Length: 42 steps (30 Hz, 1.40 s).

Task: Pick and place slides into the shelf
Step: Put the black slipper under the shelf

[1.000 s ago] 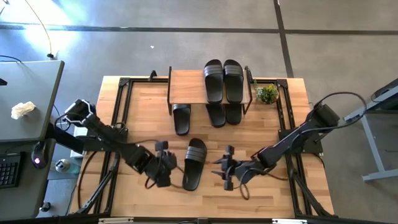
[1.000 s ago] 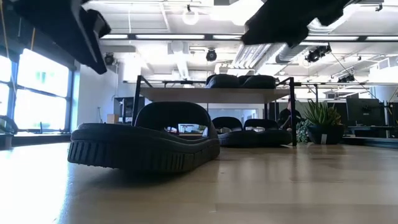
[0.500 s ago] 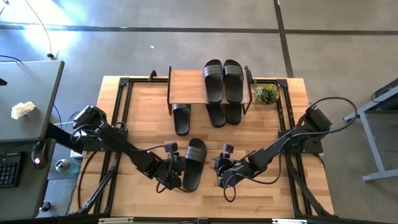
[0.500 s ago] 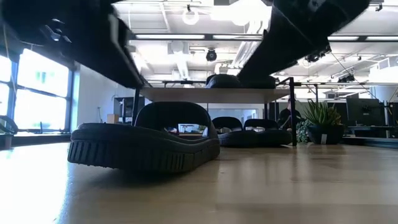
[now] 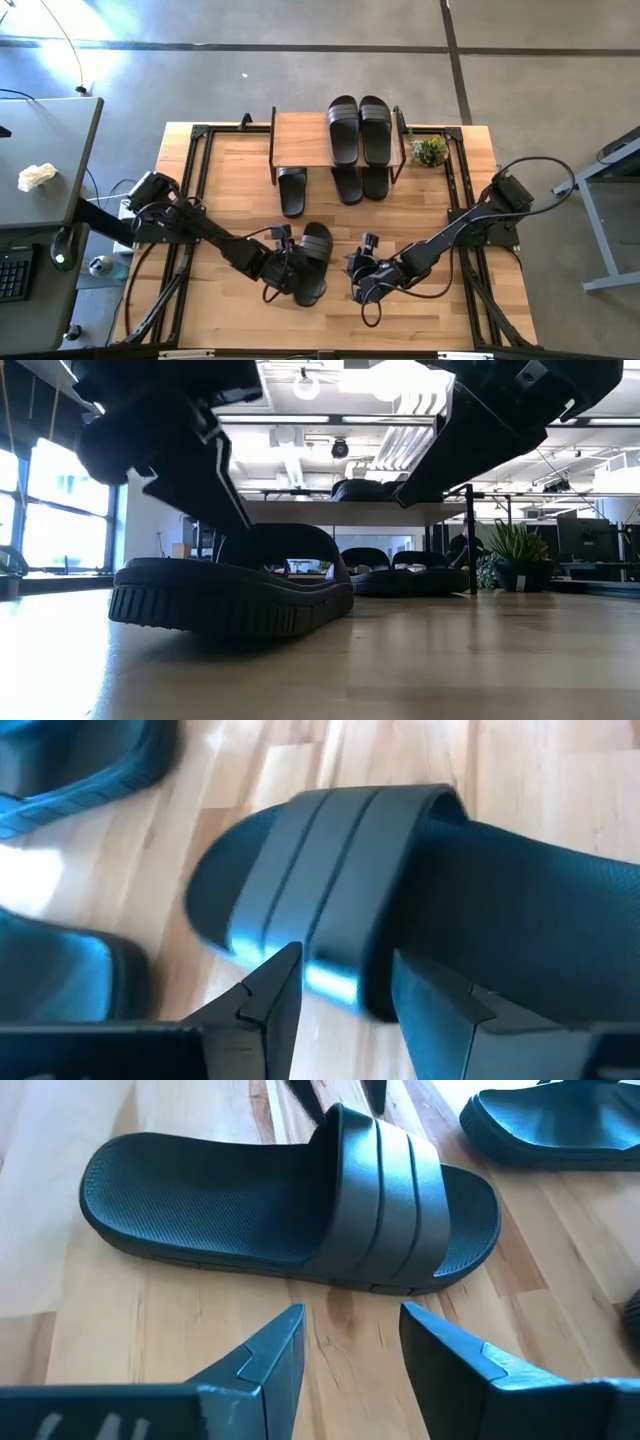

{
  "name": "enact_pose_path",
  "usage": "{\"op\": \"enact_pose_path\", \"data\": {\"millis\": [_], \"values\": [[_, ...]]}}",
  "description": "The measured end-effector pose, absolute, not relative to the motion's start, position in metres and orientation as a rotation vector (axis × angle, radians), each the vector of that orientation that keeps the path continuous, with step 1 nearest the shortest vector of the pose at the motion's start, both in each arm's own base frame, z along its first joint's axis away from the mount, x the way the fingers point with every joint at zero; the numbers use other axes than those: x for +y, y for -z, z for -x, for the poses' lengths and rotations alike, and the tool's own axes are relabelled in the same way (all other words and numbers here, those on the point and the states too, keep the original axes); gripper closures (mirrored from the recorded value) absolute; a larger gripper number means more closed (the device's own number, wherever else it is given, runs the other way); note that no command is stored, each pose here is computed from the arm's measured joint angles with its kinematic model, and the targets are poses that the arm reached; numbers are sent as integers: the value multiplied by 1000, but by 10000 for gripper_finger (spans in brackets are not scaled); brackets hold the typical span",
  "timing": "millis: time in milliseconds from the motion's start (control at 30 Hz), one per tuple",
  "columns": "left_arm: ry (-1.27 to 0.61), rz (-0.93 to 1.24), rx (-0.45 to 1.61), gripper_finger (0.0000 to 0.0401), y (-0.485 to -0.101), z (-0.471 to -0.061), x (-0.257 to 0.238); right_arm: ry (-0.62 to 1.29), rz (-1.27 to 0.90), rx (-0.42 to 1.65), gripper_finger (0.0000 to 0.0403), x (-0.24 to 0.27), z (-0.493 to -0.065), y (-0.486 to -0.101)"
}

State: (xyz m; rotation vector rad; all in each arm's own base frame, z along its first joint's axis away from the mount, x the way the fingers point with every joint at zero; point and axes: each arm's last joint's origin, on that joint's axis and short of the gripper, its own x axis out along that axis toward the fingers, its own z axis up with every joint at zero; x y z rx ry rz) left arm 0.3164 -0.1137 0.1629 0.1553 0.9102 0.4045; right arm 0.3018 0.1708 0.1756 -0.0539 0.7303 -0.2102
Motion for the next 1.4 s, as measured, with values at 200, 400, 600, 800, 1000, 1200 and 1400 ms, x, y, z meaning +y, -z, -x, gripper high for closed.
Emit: {"op": "enact_pose_path", "data": {"millis": [200,400,600,800,1000,1200,1400], "values": [[-425,-137,923,261,-155,-324,-105,211,58,735,247,171,-301,-175],[-493,-135,882,268,-153,-328,-99,220,50,742,247,170,-300,-175],[-556,-152,853,339,-154,-330,-91,237,20,754,252,171,-298,-173],[-595,-93,845,386,-156,-337,-72,232,-14,763,288,178,-292,-173],[-686,-83,847,395,-162,-344,-51,248,-66,795,333,189,-280,-170],[-777,-99,950,397,-165,-341,-23,269,-133,829,372,201,-265,-167],[-834,-67,956,398,-167,-342,-3,285,-159,846,400,208,-255,-165]]}}
